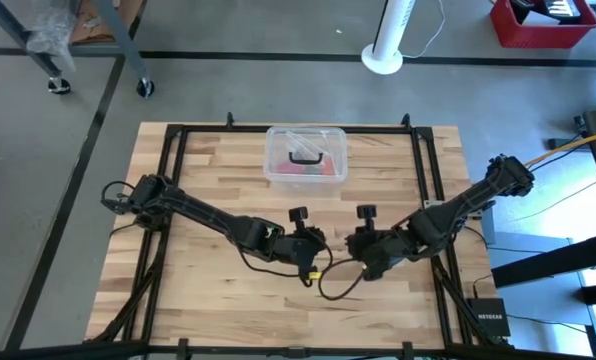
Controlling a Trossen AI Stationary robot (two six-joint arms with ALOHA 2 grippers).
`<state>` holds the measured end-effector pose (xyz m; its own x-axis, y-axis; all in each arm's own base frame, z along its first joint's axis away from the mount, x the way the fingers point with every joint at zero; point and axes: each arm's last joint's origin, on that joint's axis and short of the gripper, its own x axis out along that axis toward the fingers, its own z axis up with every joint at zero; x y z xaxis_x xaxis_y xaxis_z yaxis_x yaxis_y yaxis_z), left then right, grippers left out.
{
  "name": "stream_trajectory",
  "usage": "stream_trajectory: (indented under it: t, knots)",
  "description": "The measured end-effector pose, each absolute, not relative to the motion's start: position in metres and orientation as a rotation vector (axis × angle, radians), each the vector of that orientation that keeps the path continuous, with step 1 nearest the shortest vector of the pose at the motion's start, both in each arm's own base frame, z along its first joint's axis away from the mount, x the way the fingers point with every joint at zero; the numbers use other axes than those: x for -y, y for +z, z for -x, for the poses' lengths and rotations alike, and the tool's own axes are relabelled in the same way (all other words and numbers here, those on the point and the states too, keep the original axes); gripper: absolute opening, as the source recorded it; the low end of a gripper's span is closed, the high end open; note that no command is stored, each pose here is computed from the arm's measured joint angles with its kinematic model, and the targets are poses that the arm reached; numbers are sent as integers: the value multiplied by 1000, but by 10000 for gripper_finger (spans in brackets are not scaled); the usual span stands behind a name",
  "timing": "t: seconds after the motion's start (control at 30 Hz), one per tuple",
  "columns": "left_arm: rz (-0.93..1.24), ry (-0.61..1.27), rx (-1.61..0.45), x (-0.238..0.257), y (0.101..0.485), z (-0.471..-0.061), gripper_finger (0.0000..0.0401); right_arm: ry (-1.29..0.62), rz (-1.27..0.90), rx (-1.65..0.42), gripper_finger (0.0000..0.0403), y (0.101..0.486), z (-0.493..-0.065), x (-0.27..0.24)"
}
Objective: Roll bandage
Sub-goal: Close the transparent zip bag
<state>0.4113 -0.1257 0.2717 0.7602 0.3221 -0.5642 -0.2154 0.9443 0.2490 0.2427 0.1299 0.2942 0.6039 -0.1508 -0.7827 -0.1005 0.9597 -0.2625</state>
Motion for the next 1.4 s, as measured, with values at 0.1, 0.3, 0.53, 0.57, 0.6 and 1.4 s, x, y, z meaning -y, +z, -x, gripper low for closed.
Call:
stream_trajectory:
  t: [0.1, 0.3, 0.53, 0.57, 0.6, 1.4]
  knots:
    - [-150, 288, -607, 127, 275, -413, 14, -45, 327, -936, 33, 282, -233, -129]
    - [-152, 258, -543, 131, 263, -429, 87, -86, 298, -734, 33, 263, -209, -131]
    - [-149, 195, -482, 126, 254, -446, 161, -60, 212, -585, 33, 235, -191, -127]
    - [-150, 197, -475, 125, 255, -446, 166, -70, 207, -575, 33, 233, -191, -127]
    - [-156, 196, -469, 125, 256, -446, 169, -74, 200, -569, 33, 231, -191, -127]
    - [-174, 183, -459, 125, 256, -447, 11, -51, 199, -508, 33, 235, -195, -129]
